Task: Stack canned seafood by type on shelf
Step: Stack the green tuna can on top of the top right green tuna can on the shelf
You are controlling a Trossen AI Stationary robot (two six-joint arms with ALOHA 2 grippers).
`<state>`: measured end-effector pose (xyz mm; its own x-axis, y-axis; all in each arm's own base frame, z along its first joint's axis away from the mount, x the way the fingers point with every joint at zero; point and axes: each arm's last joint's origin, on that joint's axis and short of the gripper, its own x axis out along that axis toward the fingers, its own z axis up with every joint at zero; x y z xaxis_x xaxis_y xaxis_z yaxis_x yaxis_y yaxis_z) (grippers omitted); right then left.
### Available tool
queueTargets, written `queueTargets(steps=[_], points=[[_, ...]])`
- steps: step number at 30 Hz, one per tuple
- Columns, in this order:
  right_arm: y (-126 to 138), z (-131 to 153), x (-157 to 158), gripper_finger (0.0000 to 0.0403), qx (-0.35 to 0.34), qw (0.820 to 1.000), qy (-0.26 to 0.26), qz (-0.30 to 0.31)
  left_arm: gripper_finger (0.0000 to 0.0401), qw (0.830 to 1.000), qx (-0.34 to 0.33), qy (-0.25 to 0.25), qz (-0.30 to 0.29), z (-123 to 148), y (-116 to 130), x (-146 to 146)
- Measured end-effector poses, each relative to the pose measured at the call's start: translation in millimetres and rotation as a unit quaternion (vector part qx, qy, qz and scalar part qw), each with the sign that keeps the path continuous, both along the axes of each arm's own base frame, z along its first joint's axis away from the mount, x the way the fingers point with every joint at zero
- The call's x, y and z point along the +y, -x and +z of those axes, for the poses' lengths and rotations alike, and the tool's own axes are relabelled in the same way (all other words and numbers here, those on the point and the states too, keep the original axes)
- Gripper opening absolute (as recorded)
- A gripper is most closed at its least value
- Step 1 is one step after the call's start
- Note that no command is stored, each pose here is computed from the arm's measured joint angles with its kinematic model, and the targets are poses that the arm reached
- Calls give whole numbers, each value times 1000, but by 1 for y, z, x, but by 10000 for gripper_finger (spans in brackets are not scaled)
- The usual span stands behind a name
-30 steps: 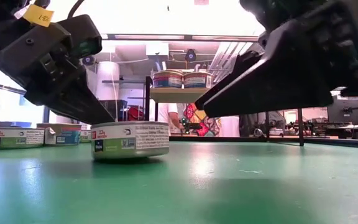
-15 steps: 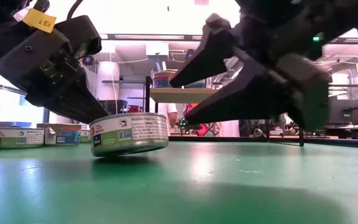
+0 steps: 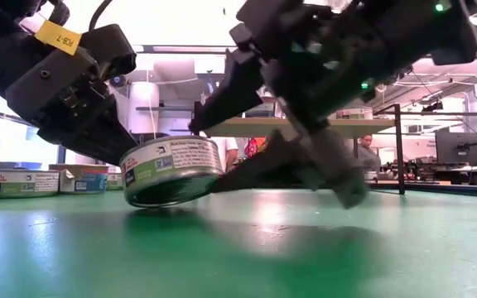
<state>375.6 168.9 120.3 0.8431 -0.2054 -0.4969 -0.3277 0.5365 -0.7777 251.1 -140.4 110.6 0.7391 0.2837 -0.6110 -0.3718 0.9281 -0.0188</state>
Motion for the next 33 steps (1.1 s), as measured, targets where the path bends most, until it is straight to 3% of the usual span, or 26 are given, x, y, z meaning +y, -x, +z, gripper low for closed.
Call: queueTargets(steps=[6, 16, 25, 33], points=[[-11, 4, -4, 282, -16, 1000, -11, -7, 0, 1000, 0, -2, 1, 0, 0, 0], [-18, 3, -17, 126, -7, 997, -76, -13, 0, 1000, -6, -1, -1, -1, -1, 0], [-1, 17, -3, 126, -2, 993, -101, -64, 0, 1000, -12, -5, 0, 9, 5, -3], [66, 91, 13, 126, -13, 989, -15, -145, 0, 999, -28, -23, 15, 13, 13, -9]])
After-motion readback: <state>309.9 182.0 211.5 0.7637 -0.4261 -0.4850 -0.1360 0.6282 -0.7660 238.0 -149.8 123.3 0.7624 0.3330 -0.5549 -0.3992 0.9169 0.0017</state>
